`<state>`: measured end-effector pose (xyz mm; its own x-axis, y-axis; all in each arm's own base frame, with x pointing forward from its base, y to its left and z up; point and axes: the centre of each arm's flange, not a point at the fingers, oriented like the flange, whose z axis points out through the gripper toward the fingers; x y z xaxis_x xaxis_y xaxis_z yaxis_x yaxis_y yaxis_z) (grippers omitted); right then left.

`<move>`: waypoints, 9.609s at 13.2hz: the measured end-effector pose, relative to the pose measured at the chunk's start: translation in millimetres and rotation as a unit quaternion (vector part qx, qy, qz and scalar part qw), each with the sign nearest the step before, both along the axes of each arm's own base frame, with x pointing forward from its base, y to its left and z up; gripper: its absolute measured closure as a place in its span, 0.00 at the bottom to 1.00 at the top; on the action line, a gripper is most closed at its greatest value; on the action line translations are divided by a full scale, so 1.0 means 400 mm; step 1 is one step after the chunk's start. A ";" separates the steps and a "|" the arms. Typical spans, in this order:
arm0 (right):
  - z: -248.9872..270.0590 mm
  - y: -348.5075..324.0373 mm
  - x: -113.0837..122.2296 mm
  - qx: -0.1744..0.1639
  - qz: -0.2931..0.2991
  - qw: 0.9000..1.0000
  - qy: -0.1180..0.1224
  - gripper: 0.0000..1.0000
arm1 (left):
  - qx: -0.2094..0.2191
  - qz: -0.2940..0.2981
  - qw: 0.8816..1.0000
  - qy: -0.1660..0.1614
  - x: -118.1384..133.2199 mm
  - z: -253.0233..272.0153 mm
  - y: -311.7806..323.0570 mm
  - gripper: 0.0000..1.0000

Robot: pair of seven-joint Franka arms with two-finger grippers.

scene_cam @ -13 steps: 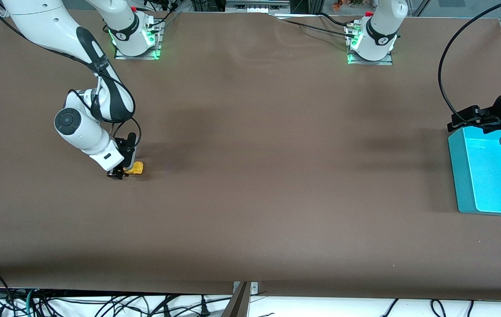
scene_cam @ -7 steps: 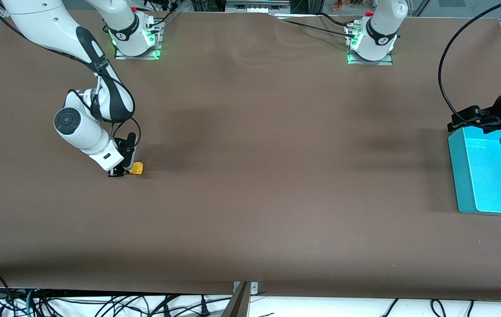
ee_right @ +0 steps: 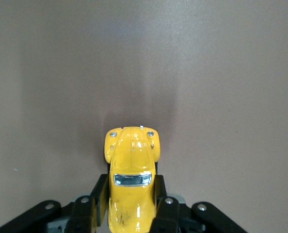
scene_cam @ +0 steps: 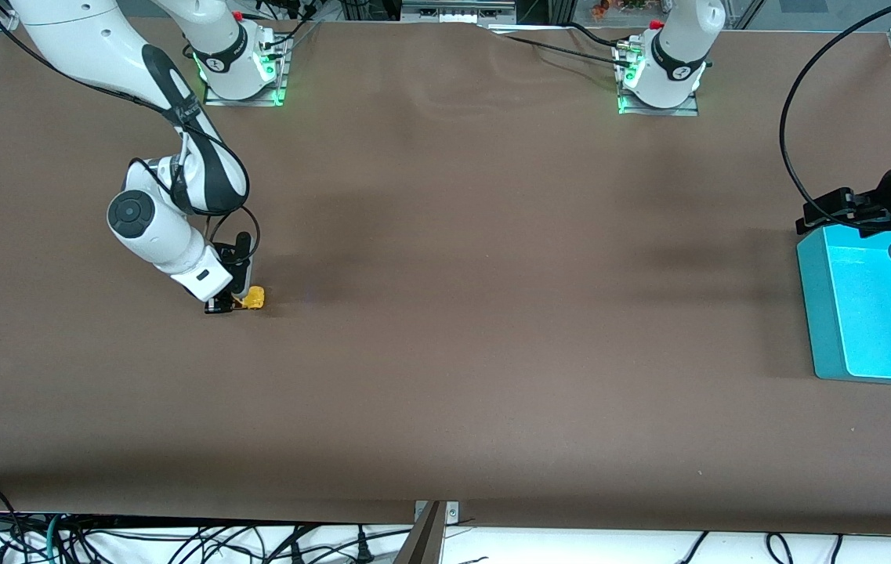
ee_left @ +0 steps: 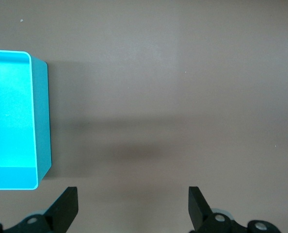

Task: Wind and store yellow beetle car
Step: 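Close the right gripper on the yellow car's body, then drag the car backward along the table with the right gripper, then open the right gripper, releasing the car to roll toward the bin, then retract the right gripper while the left gripper reaches the car, then lower the left gripper and close it on the yellow car, then lift the car with the left gripper and carry it over the bin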

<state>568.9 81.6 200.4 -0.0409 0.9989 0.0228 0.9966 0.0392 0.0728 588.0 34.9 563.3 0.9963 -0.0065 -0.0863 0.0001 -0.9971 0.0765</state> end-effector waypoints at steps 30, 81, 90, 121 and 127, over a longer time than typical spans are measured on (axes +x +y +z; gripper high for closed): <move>-0.085 -0.471 -0.012 0.008 0.026 0.999 0.017 0.00 | 0.000 0.000 1.000 0.000 0.000 0.000 0.000 0.00; 0.923 -0.176 -0.075 0.025 -0.620 0.784 0.027 0.00 | 0.033 -0.683 0.728 -0.050 0.049 -0.795 0.289 0.00; 0.933 -0.179 -0.072 0.028 -0.620 0.783 0.024 0.00 | 0.050 -0.717 0.693 -0.054 -0.004 -0.905 0.395 0.00; 0.977 -0.266 -0.052 0.041 -0.643 0.765 0.008 0.00 | 0.005 -0.707 0.701 -0.092 0.062 -0.868 0.276 0.53; 0.977 -0.268 -0.052 0.041 -0.643 0.764 0.008 0.00 | -0.032 -0.705 0.703 -0.081 0.127 -0.650 0.311 0.53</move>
